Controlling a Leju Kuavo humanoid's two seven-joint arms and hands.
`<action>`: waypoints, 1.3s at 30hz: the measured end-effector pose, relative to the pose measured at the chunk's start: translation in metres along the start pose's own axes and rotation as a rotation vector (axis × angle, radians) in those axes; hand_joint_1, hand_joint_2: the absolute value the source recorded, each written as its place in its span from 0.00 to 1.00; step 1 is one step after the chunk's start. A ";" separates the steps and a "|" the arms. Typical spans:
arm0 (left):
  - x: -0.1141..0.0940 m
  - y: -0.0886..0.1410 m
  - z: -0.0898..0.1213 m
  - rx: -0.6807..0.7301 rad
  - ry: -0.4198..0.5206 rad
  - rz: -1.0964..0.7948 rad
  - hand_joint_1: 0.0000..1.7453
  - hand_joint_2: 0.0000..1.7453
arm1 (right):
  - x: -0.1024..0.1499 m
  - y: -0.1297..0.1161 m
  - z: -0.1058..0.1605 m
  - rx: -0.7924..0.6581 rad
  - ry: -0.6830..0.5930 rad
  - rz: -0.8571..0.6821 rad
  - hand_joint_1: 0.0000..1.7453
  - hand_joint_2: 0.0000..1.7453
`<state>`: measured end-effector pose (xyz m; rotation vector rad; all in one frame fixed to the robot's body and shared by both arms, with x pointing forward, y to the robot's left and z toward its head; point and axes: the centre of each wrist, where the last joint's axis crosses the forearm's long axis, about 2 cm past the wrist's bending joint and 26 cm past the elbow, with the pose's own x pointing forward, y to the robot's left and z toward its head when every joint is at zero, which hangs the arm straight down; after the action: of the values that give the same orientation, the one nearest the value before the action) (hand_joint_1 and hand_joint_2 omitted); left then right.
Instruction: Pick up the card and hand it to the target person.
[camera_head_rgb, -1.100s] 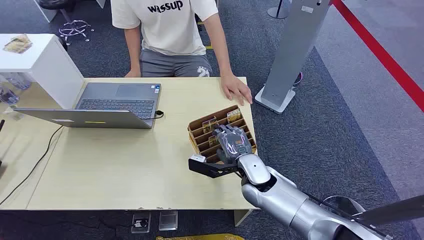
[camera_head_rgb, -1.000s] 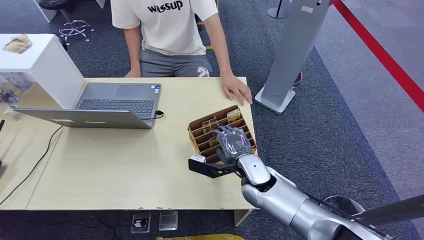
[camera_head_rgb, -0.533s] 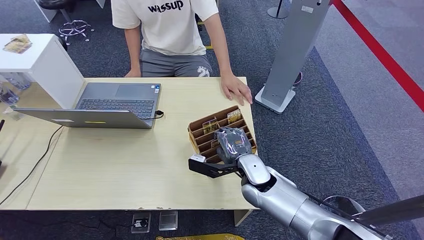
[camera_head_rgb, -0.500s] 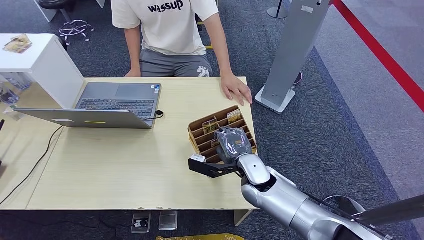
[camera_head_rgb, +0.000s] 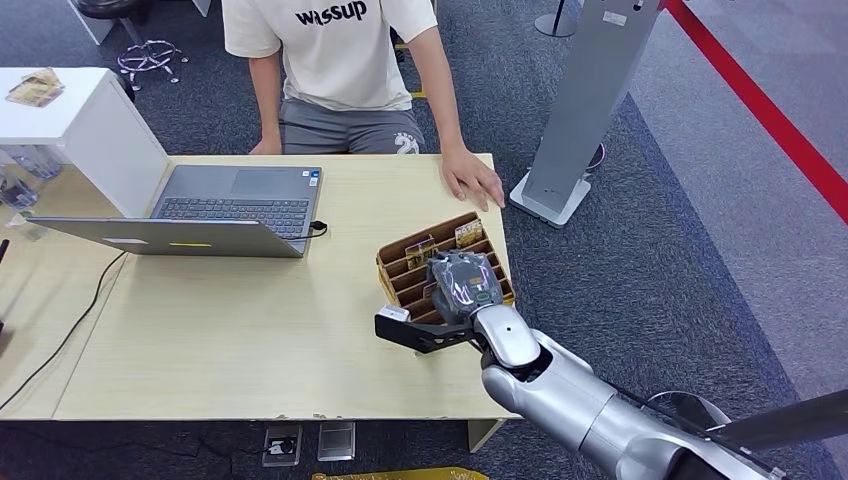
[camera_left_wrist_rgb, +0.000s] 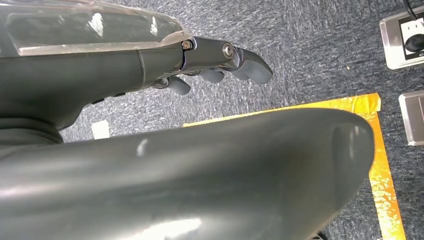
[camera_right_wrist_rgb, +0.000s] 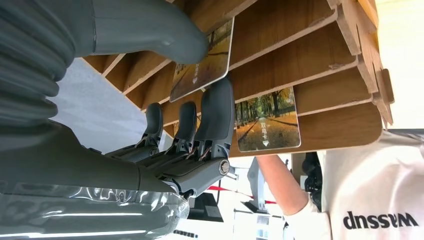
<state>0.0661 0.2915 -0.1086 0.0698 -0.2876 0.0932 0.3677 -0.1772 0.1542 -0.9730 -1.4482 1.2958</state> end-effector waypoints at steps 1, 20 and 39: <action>0.000 0.000 0.000 0.000 0.000 0.000 0.00 0.00 | 0.000 -0.001 0.000 -0.002 -0.002 -0.001 0.67 1.00; 0.000 0.000 0.000 0.003 -0.001 0.004 0.00 0.00 | 0.005 -0.007 -0.001 -0.023 -0.022 -0.014 0.82 1.00; 0.002 0.000 0.000 -0.036 -0.026 0.003 0.00 0.00 | 0.003 -0.008 -0.001 0.027 -0.026 -0.074 0.82 1.00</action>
<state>0.0678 0.2914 -0.1084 0.0345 -0.3156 0.0899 0.3684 -0.1754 0.1621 -0.8803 -1.4691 1.2751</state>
